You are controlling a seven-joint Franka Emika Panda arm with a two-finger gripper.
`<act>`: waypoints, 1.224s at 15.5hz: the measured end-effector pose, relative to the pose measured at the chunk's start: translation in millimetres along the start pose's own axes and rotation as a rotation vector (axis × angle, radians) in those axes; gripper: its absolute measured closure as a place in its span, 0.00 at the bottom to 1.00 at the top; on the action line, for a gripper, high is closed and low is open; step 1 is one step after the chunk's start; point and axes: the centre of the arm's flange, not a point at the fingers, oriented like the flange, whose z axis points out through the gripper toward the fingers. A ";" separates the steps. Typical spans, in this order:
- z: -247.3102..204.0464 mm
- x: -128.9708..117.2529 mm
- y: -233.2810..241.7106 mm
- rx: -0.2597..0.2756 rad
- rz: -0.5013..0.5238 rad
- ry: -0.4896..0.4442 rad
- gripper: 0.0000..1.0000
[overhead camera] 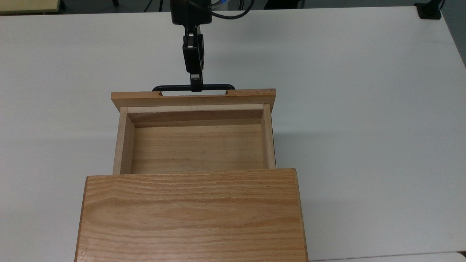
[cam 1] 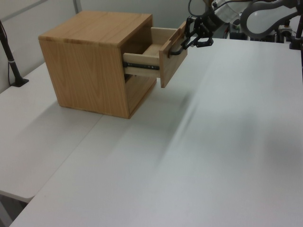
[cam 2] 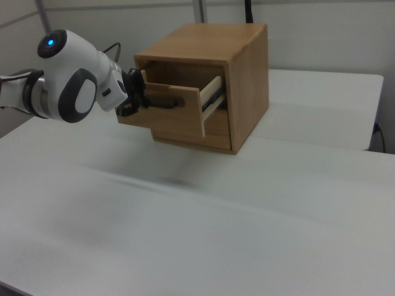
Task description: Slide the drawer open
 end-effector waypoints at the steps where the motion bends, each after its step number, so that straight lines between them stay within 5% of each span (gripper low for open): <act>1: -2.5 0.3 0.3 -0.015 0.001 0.000 0.84; 7: -37.2 1.2 -14.2 -0.091 0.015 -0.001 0.76; 15: -91.2 10.5 -55.7 -0.206 0.028 0.008 0.00; 19: -105.2 11.5 -62.7 -0.266 -0.014 0.003 0.00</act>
